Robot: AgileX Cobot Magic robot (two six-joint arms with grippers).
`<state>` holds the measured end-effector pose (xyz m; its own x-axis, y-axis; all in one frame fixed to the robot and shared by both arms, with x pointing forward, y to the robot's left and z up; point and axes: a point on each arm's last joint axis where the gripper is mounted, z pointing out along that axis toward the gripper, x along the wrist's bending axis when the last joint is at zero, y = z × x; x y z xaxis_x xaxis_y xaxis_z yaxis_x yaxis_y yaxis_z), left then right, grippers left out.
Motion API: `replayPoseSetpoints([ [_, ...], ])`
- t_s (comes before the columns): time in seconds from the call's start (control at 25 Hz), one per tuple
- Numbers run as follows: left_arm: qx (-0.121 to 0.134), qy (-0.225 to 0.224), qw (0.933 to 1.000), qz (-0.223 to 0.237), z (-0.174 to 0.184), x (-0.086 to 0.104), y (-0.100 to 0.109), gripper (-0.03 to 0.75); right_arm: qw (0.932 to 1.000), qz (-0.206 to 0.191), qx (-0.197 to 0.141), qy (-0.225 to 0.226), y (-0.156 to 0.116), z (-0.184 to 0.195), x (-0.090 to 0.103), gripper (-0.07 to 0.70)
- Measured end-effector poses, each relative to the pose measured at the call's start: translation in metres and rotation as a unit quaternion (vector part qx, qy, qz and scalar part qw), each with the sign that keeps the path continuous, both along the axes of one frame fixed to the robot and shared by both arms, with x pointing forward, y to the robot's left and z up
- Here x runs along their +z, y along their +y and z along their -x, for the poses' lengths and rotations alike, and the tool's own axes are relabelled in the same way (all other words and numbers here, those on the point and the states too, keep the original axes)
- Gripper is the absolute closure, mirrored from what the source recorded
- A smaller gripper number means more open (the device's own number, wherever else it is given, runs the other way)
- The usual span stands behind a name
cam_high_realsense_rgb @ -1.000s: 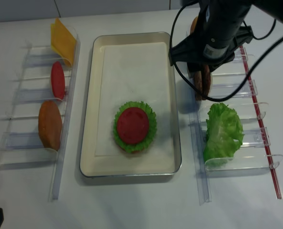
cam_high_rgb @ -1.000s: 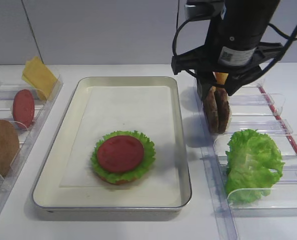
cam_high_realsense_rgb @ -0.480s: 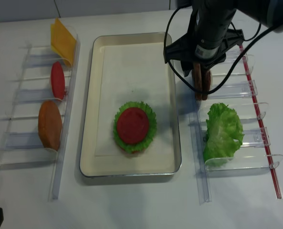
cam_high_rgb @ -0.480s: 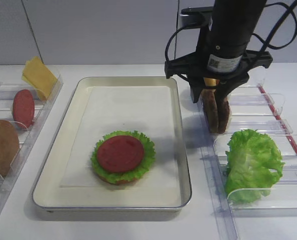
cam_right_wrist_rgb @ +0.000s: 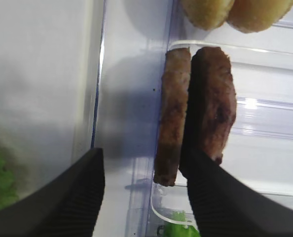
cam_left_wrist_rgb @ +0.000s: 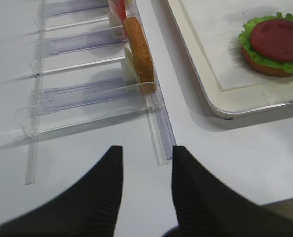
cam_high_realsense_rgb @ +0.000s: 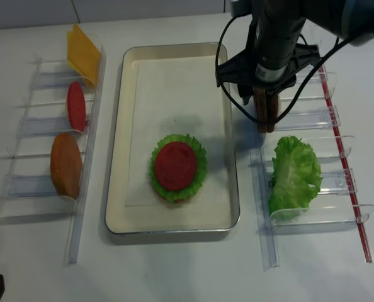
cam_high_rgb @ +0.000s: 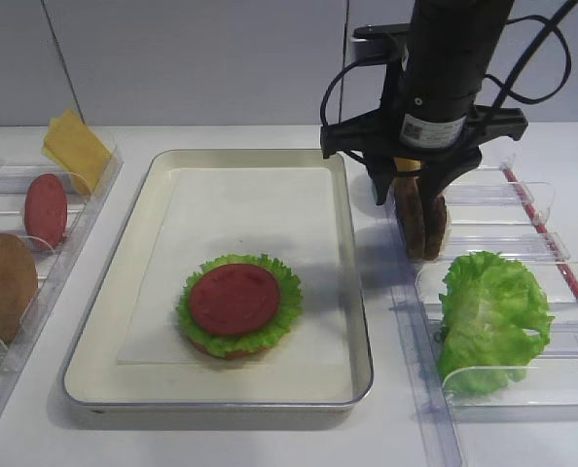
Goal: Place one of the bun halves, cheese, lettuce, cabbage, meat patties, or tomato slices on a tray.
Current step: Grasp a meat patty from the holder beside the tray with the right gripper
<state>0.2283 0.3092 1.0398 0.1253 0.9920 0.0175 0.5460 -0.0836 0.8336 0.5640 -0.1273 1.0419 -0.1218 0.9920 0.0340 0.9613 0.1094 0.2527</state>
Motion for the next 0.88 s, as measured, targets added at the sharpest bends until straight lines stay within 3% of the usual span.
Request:
replayPoseSetpoints([
  [0.88, 0.000, 0.000, 1.0000, 0.000, 0.0000, 0.0000, 0.0000, 0.491, 0.9999, 0.010, -0.012, -0.004, -0.0001, -0.0051, -0.0073, 0.239],
])
